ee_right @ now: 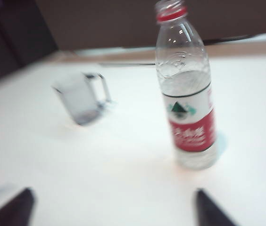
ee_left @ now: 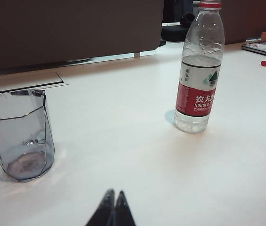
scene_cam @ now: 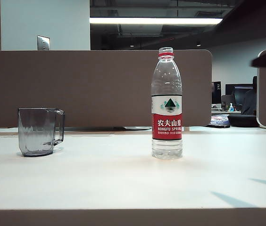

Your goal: Pick up the mineral water bottle on the table and pour water into the mug until it's half full.

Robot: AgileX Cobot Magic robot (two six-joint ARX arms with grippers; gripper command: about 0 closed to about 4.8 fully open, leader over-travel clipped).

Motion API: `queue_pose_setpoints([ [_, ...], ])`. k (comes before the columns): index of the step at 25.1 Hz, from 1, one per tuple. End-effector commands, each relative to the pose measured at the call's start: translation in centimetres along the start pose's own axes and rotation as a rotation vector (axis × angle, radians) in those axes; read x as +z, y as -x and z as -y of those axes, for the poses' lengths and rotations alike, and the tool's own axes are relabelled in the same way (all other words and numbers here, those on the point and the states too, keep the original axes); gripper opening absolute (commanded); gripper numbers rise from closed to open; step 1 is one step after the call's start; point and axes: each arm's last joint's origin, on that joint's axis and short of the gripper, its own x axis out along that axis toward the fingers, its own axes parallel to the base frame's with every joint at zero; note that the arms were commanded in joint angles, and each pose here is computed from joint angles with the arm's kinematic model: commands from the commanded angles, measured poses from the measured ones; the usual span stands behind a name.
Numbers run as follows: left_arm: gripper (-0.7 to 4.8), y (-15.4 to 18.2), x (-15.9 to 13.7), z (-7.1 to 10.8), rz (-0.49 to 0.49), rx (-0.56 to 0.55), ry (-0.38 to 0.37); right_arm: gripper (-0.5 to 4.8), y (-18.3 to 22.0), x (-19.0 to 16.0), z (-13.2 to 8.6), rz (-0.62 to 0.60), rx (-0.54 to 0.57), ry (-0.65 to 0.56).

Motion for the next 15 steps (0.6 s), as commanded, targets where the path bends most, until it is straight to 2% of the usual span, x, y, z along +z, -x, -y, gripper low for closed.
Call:
queue_pose_setpoints([
  [1,-0.05,0.0,0.2,0.0,0.012,0.002,0.000,4.79,-2.5,0.6,-0.9,0.051,-0.184,0.180],
  [2,-0.05,0.0,0.2,0.0,0.012,0.002,0.000,4.79,-3.4,0.4,-1.1,0.049,-0.245,0.188],
  [4,-0.05,0.0,0.2,0.0,0.012,0.002,0.000,4.79,-5.2,0.0,-1.2,0.045,-0.288,0.191],
  [8,-0.05,0.0,0.2,0.0,0.013,0.003,0.000,4.79,-9.8,-1.4,-1.0,0.038,-0.299,0.189],
  [15,-0.05,0.0,0.2,0.0,0.013,0.002,0.000,4.79,-15.3,-3.5,-0.3,0.064,-0.332,0.175],
])
